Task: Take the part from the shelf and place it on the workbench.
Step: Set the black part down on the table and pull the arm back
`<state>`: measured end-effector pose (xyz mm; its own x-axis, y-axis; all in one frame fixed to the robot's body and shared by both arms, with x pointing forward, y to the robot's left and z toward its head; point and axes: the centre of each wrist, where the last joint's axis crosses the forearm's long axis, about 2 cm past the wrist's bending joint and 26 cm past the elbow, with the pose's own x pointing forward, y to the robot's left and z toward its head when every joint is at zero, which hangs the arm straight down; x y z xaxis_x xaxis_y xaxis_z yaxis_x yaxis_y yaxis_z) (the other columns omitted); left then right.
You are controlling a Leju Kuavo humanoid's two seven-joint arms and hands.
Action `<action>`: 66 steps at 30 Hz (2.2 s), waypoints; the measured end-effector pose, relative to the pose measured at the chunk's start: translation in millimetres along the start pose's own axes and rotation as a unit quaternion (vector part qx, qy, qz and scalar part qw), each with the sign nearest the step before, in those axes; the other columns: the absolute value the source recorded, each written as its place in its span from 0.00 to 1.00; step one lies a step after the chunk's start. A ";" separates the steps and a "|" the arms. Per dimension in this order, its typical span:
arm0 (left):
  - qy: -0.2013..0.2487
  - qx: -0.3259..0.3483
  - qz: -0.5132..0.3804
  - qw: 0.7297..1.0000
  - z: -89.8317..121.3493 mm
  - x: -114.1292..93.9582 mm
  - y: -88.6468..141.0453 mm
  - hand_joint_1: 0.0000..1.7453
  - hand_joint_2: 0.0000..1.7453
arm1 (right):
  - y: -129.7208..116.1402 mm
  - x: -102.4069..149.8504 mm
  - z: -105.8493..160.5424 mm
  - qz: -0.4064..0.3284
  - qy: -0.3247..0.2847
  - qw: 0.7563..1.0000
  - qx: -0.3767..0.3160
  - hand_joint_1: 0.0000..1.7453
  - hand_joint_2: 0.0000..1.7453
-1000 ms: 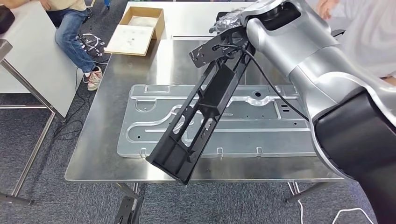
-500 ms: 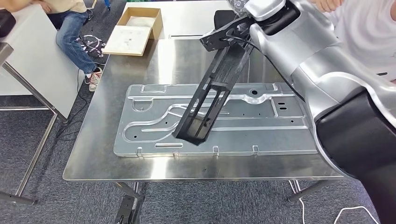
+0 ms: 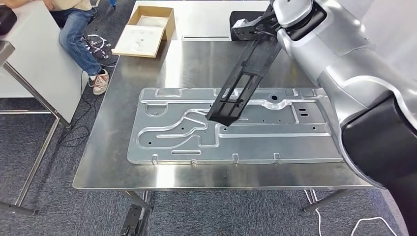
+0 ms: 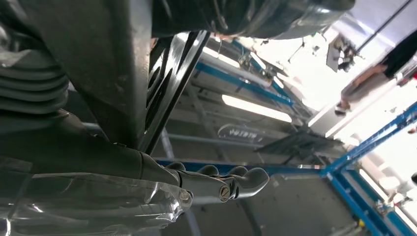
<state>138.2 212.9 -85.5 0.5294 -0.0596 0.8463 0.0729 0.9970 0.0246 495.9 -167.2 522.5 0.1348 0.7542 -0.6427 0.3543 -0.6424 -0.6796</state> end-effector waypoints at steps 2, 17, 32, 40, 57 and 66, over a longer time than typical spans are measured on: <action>-0.001 -0.001 -0.002 1.000 -0.7 0.9 -0.1 0.00 0.00 | 2.7 -2.0 -0.2 0.001 0.004 1.000 0.000 0.00 0.00; -0.001 -0.004 -0.005 1.000 -1.0 1.3 -0.5 0.00 0.00 | 10.0 -6.5 -0.6 0.015 0.013 1.000 -0.003 0.00 0.00; -0.001 -0.003 -0.005 1.000 -1.0 1.4 -0.5 0.00 0.00 | 14.2 -14.0 -1.5 0.020 0.020 1.000 -0.002 0.00 0.00; -0.002 -0.004 -0.005 1.000 -1.4 1.8 -0.5 0.00 0.00 | 15.2 -15.4 -1.6 0.018 0.021 1.000 -0.001 0.00 0.00; -0.002 -0.005 -0.007 1.000 -2.5 3.0 0.0 0.00 0.00 | 15.7 -14.0 -1.3 0.018 0.021 1.000 -0.005 0.00 0.00; -0.004 -0.008 -0.011 1.000 -4.4 5.4 -0.4 0.00 0.00 | 21.4 -18.1 -1.5 0.018 0.025 1.000 0.001 0.00 0.00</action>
<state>144.7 211.9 -83.3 0.5202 -0.0815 0.8502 0.0988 0.9945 0.0349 502.5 -194.5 520.1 0.1928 0.7366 -0.6483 0.3473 -0.6692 -0.6570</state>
